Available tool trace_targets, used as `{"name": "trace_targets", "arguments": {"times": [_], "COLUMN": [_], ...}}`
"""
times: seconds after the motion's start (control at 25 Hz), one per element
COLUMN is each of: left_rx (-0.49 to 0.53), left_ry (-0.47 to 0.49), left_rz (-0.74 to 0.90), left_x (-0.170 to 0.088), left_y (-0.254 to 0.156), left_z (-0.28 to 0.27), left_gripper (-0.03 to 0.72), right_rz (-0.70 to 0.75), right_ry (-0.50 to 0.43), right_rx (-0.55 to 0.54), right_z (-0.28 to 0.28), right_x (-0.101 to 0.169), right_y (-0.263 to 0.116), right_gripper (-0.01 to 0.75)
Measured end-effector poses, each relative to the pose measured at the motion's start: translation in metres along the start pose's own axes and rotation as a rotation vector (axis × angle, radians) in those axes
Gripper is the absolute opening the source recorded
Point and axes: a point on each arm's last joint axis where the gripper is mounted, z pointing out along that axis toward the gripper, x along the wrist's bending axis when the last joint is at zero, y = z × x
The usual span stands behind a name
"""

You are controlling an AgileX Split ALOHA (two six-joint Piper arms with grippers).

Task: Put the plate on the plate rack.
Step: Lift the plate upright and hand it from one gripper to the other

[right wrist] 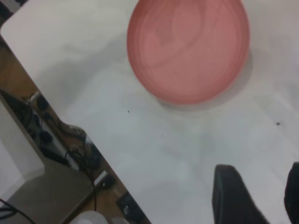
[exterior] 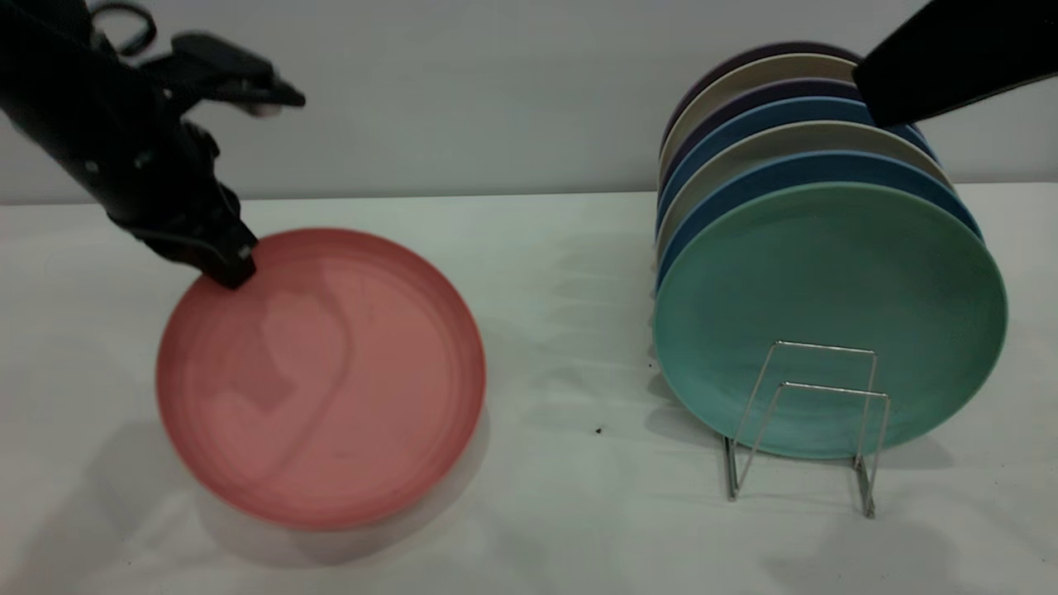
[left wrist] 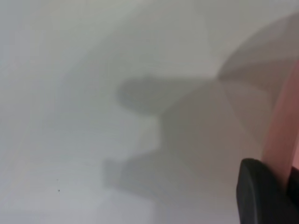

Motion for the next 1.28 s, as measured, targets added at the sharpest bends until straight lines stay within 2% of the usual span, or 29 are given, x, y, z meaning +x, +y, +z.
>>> {"name": "trace_targets", "arguments": {"times": [0.36,0.6,0.88,1.28], "left_rx": [-0.042,-0.068,-0.069,-0.076], "left_ry": [-0.008,-0.095,-0.152,-0.187], "left_rz": [0.109,0.240,0.361,0.386], "left_x": [-0.008,-0.032,-0.067,-0.084], "left_y": [0.007,0.014,0.026,0.030], "left_z": [-0.060,-0.073,-0.071,-0.071], "left_gripper": [0.015,0.015,0.015,0.015], "right_rz": [-0.061,-0.169,-0.184,-0.190], "right_ry": [0.095,0.163,0.157,0.113], "right_rx": [0.018,0.105,0.188,0.243], "right_z": [0.017,0.053,0.092,0.129], "right_x": [0.002,0.010,-0.006,-0.033], "right_y": [0.025,0.041,0.043,0.031], "right_gripper": [0.299,0.299,0.375,0.433]}}
